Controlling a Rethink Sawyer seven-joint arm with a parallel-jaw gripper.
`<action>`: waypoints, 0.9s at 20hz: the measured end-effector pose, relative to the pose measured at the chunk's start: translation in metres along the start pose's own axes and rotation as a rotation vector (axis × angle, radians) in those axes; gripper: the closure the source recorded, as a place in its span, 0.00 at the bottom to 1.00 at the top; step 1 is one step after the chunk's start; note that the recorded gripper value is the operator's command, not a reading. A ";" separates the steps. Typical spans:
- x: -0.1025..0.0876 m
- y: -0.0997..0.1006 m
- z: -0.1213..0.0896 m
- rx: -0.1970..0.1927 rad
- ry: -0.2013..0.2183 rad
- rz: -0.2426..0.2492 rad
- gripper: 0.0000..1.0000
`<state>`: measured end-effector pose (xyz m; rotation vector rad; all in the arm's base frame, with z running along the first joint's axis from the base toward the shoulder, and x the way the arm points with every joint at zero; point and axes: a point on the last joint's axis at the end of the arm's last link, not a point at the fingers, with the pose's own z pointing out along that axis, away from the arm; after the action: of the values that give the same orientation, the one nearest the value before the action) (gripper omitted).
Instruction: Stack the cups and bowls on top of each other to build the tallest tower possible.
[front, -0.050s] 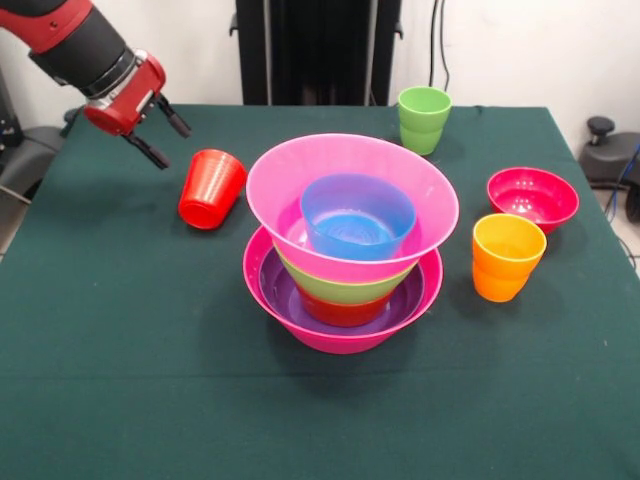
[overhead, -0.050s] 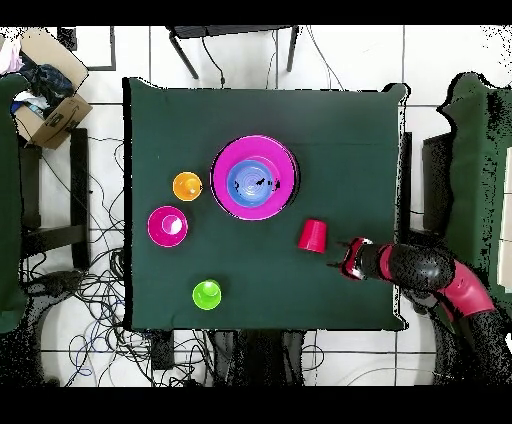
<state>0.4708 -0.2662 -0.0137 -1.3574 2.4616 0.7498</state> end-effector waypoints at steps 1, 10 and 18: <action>0.001 0.001 0.001 0.009 -0.005 0.000 0.00; 0.019 0.008 0.004 0.160 -0.047 0.003 0.00; 0.024 0.013 0.007 0.192 -0.045 0.000 0.00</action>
<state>0.4463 -0.2737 -0.0256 -1.2570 2.4272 0.5225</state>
